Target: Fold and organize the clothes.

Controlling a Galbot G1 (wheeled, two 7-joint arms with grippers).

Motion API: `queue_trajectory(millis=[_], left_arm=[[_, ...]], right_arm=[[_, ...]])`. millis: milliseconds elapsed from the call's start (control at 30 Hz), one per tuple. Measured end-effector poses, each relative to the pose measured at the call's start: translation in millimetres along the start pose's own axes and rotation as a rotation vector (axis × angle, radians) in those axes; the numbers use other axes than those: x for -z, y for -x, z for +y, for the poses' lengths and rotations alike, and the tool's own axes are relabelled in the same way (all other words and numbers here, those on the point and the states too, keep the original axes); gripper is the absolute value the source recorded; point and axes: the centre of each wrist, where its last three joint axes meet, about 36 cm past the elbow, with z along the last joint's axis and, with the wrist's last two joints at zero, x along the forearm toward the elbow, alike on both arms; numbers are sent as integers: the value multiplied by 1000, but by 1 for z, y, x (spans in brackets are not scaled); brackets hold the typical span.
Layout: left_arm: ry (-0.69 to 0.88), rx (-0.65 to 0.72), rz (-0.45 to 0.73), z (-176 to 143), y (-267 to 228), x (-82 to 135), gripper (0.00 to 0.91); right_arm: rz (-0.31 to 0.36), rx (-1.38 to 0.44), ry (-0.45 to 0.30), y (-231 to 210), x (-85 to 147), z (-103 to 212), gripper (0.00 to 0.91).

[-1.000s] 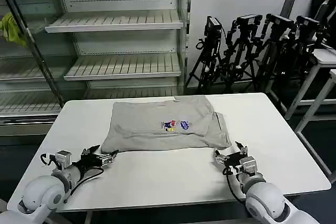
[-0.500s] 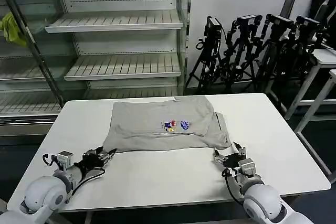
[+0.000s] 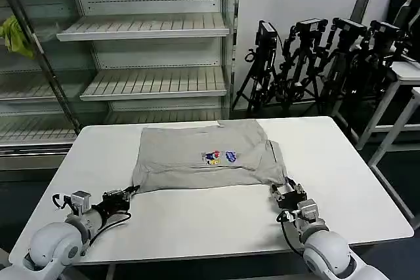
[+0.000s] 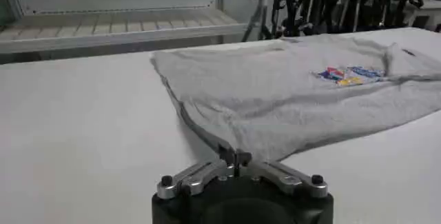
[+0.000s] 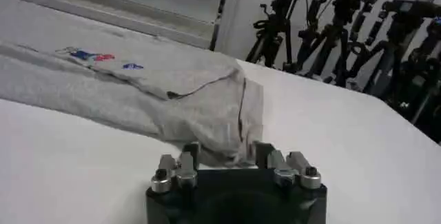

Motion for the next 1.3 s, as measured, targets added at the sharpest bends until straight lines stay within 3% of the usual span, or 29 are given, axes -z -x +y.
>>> queue_trajectory(millis=[800, 1300], left_arm=[[25, -7, -4, -5, -13, -7, 40], [61, -8, 42, -13, -49, -7, 40]], right_arm=[[-12, 5, -17, -15, 3, -7, 0], [35, 7, -65, -68, 19, -22, 0]])
